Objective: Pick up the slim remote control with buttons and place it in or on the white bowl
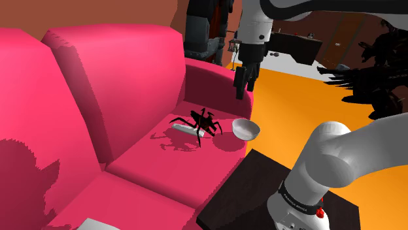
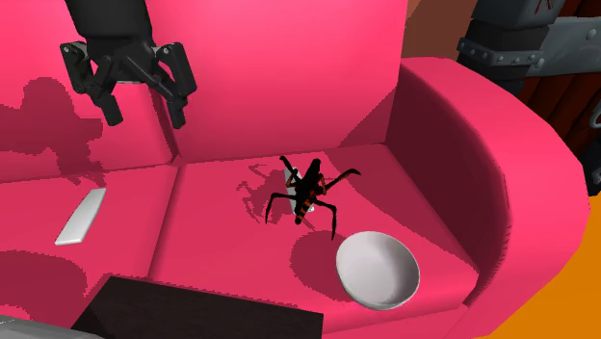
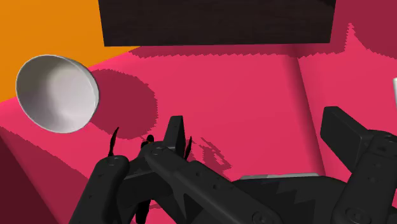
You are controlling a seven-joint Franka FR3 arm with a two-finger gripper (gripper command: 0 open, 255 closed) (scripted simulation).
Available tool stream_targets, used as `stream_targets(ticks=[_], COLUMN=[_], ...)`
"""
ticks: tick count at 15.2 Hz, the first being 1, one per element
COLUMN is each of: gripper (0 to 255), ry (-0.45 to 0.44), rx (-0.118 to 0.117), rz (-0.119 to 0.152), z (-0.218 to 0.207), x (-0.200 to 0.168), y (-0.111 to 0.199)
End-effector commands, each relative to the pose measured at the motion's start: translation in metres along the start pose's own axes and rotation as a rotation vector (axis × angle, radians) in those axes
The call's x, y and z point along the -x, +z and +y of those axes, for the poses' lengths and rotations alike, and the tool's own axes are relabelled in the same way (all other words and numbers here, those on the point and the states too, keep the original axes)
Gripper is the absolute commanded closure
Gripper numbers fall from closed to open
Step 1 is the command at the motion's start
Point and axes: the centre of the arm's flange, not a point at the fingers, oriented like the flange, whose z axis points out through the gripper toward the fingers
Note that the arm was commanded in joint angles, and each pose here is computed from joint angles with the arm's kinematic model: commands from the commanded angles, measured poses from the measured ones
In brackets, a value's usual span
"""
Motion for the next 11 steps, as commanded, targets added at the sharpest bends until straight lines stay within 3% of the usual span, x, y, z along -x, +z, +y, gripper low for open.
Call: stream_targets(ticks=[1,11], gripper=[0,0], ry=[0.000,-0.077], rx=[0.000,-0.001], rz=[0.000,0.026], z=[0.000,0.047], x=[0.000,-0.086], y=[0.000,0.085])
